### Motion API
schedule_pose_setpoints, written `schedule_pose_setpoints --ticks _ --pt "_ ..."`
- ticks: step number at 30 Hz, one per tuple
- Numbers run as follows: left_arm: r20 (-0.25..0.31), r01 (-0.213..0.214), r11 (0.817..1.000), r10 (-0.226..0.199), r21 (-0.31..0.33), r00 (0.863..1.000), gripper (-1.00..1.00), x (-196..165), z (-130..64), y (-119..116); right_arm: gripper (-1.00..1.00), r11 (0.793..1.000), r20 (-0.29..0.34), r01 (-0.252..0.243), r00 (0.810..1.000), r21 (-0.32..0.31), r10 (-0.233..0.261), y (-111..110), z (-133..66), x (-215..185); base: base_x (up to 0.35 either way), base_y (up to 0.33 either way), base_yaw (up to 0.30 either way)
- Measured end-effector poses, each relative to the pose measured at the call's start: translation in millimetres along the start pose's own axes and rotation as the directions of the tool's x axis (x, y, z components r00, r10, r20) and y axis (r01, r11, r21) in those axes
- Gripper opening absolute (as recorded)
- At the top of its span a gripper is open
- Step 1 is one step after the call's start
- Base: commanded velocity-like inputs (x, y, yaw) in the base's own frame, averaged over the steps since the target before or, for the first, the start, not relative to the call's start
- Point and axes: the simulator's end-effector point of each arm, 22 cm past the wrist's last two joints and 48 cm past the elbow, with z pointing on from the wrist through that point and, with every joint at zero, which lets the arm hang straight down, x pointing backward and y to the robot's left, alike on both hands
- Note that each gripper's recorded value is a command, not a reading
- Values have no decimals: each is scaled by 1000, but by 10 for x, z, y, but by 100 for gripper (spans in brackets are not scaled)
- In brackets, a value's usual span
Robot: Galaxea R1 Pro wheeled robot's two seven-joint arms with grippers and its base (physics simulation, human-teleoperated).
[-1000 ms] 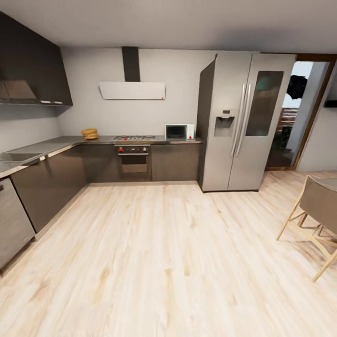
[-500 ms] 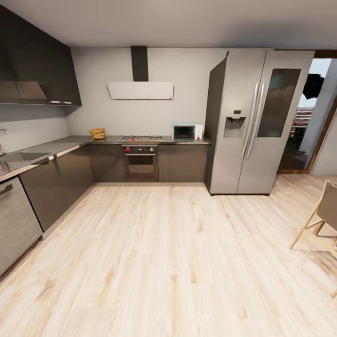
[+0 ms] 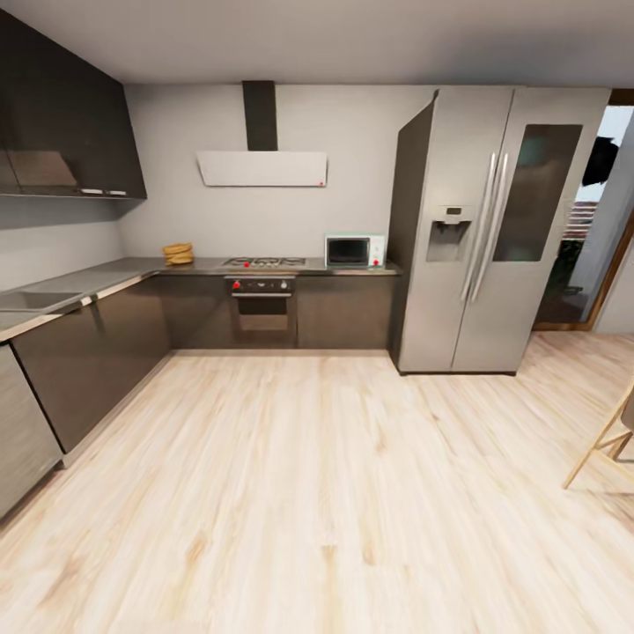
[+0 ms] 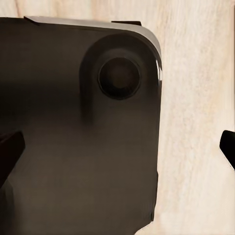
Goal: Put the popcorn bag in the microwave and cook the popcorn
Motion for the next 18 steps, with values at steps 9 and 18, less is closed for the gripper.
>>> schedule_pose_setpoints --ticks 9,18 --pt "0 0 1000 0 -1 1000 100 -1 0 5 100 1000 1 -1 1000 -1 1 6 0 -2 323 0 -117" --pt "0 -1 1000 1 0 1000 100 1 0 2 100 1000 1 -1 1000 -1 1 9 0 -2 323 0 -174"
